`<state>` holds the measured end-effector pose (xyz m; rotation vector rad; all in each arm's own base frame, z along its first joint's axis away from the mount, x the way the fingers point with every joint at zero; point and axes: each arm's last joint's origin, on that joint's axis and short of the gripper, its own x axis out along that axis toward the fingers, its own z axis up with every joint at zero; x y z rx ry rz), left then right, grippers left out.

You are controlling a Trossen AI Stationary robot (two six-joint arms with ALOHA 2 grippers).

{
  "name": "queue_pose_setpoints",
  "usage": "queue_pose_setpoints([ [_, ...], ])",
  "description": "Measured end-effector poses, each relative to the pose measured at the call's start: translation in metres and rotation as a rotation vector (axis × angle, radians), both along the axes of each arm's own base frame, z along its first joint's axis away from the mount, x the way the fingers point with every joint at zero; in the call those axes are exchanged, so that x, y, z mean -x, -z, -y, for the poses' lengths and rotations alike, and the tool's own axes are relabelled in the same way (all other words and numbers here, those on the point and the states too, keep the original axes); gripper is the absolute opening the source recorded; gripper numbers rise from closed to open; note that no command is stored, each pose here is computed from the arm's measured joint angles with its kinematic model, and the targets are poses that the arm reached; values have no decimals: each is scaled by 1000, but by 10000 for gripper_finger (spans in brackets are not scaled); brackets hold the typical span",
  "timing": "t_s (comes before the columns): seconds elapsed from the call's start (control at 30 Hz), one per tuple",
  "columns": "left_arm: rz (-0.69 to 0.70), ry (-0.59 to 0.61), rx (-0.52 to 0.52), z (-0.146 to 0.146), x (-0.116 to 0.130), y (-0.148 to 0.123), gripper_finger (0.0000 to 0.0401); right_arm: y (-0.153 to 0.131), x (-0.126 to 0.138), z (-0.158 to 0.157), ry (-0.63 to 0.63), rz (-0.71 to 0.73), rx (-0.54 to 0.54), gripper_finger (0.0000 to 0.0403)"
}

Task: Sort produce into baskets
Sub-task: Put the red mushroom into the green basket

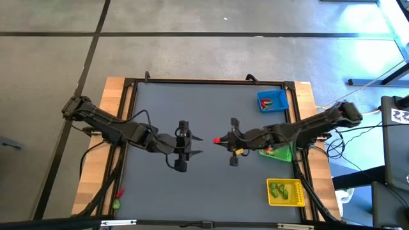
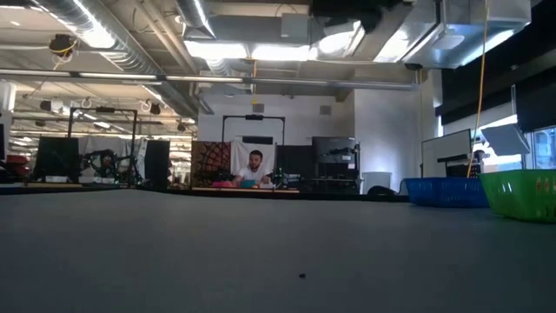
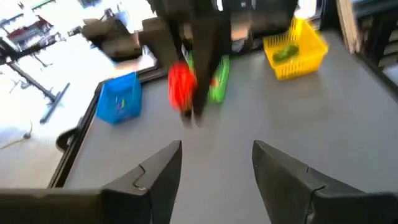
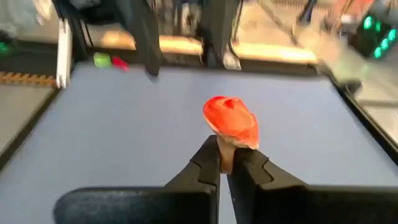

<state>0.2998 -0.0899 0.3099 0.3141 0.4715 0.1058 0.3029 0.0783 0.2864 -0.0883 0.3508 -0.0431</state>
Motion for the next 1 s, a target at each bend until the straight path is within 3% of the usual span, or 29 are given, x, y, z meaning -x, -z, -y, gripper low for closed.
queue_pose_setpoints([
  [0.27, -70, -32, -13, -8, 1, 7, 198, -8, 55, 16, 110, -279, -102, 14],
  [0.43, -99, -80, -4, -17, 0, 10, 196, 1, 87, 25, 260, -516, -204, 17],
  [0.67, -114, -155, 39, -32, -1, 13, 196, 30, 122, 32, 521, -876, -361, 18],
  [1.0, -110, -167, 57, -34, -2, 13, 196, 85, 151, 33, 696, -1171, -553, 19],
])
